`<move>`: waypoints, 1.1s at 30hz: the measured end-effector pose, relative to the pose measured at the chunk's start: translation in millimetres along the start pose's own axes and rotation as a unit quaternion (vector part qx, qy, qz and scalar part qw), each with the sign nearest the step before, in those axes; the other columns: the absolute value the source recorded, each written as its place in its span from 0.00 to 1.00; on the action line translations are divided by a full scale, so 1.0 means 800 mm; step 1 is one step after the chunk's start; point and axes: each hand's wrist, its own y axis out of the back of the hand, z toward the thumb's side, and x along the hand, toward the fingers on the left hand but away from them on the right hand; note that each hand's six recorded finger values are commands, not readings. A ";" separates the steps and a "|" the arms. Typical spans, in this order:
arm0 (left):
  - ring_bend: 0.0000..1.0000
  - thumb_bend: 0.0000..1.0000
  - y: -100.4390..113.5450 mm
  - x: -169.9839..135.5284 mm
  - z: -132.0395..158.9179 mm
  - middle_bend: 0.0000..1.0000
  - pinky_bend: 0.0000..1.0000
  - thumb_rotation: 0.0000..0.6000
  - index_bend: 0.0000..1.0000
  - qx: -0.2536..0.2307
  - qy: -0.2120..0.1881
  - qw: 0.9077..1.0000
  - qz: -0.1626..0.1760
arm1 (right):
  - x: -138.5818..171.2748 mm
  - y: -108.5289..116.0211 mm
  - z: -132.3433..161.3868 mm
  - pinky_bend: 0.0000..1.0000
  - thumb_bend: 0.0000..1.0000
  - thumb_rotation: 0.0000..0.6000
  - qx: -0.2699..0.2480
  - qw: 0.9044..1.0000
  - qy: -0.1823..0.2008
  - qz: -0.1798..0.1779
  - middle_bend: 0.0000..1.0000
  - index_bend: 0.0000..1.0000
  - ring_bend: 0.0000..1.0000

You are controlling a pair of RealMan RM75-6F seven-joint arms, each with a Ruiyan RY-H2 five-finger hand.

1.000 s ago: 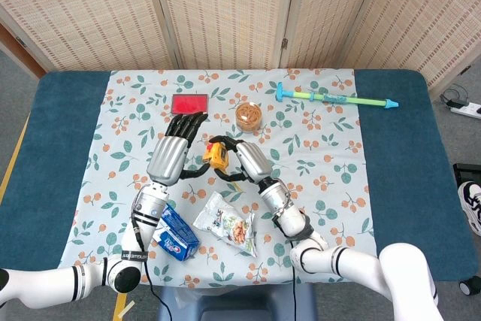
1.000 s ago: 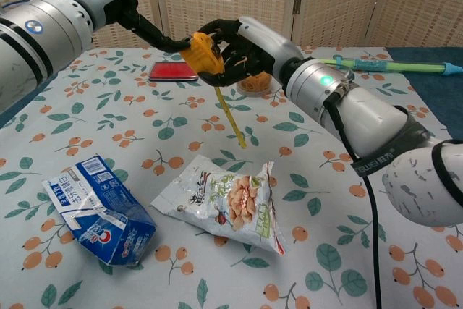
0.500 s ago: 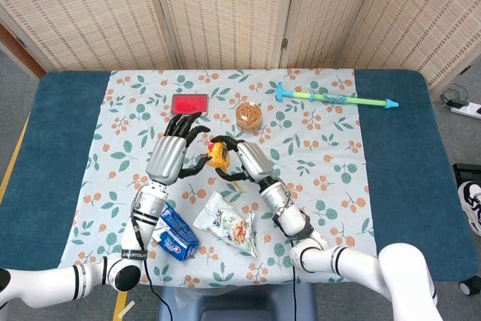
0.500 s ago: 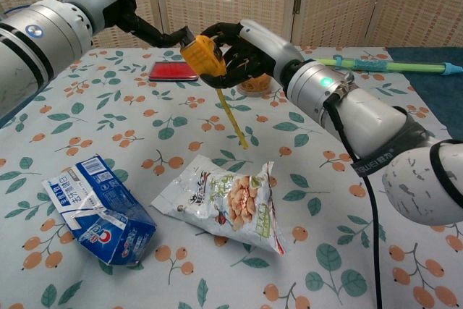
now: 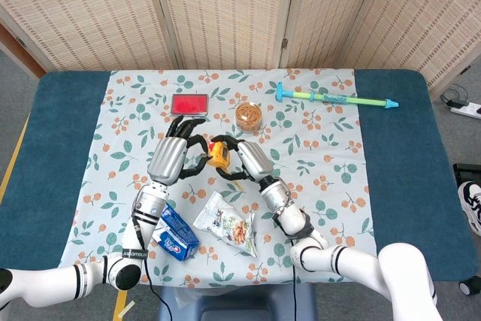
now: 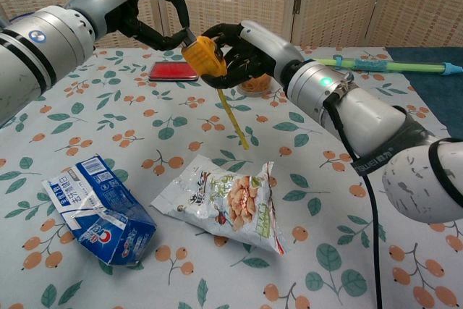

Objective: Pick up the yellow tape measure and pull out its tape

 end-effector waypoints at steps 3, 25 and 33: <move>0.17 0.99 -0.001 0.001 0.000 0.22 0.00 1.00 0.60 -0.001 -0.001 1.000 0.000 | 0.000 0.002 -0.001 0.31 0.54 1.00 0.000 1.000 -0.001 0.000 0.52 0.56 0.54; 0.18 1.00 0.030 0.007 -0.039 0.24 0.01 1.00 0.60 -0.063 0.039 0.997 0.033 | 0.026 0.050 -0.034 0.31 0.54 1.00 0.069 0.997 -0.026 0.006 0.52 0.56 0.55; 0.18 1.00 0.042 0.006 -0.077 0.24 0.01 1.00 0.60 -0.108 0.078 0.991 0.031 | 0.064 0.100 -0.067 0.31 0.54 1.00 0.108 0.992 -0.059 0.022 0.52 0.56 0.55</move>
